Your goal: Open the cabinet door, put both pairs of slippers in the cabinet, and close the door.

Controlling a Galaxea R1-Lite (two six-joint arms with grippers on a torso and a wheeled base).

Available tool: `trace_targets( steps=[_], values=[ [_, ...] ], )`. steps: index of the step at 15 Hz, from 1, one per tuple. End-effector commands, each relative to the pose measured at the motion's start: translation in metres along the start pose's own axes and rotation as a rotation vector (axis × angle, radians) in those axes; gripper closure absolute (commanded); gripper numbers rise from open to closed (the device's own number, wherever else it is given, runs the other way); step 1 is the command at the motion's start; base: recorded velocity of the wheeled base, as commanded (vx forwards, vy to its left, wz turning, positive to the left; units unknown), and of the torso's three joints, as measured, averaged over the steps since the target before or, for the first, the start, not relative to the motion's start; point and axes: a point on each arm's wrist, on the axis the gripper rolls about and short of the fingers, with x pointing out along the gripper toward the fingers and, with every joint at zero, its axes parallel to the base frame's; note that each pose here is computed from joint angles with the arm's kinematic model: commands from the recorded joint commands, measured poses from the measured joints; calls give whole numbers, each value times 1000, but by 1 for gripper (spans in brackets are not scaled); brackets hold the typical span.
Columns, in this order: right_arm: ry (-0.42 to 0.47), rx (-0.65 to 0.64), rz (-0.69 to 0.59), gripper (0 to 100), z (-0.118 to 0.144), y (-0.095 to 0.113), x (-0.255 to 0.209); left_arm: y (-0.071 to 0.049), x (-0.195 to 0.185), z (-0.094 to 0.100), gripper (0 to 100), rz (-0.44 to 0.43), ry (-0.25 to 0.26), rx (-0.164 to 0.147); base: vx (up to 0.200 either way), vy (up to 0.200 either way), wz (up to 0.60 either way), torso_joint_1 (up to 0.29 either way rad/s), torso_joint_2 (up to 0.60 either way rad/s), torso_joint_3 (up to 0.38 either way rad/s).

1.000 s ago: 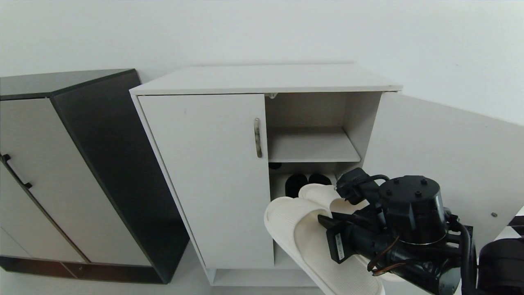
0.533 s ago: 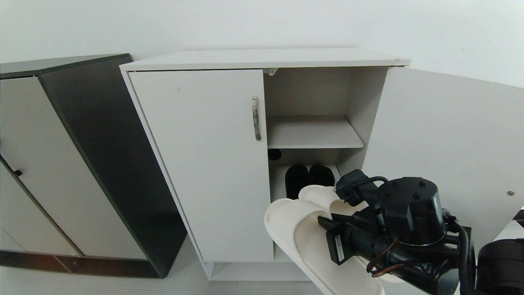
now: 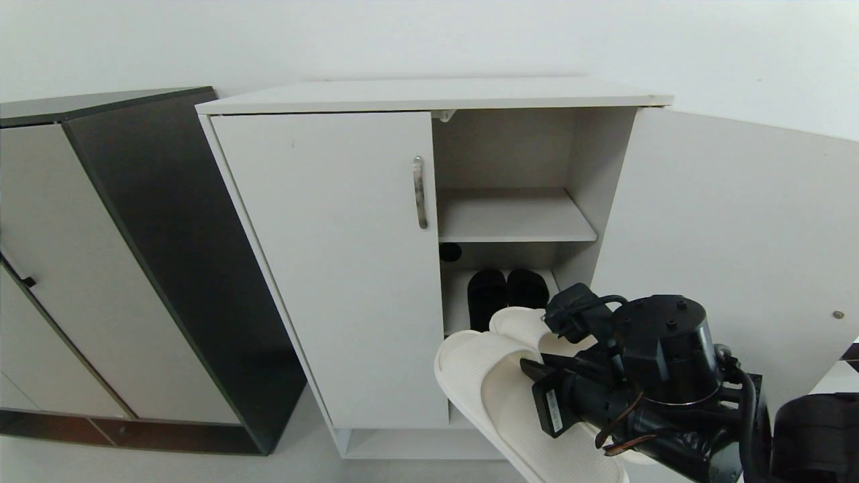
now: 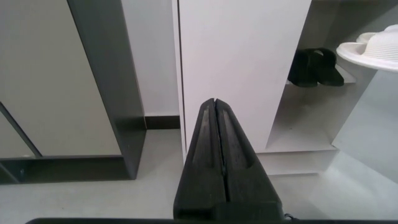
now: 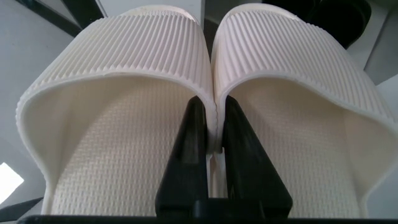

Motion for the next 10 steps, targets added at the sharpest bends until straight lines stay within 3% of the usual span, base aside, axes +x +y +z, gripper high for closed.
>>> trace_targets(
  steps=[1,3,4,9,10],
  values=[
    [-2,1,-1,100,-1,0,3,0,0,0,100,0,1,1,0,0,0,0,0,0],
    [-13,4,2,100,-2,1,5,0,0,0,100,0,1,-1,0,0,0,0,0,0],
    [-13,4,3,100,-3,1,6,0,0,0,100,0,1,-1,0,0,-600,7,7,7],
    [-25,5,0,100,-3,2,10,0,0,0,100,0,1,-1,0,0,0,0,0,0],
    [-40,6,-48,100,2,3,17,0,0,0,100,0,1,-1,0,0,0,0,0,0]
  ],
)
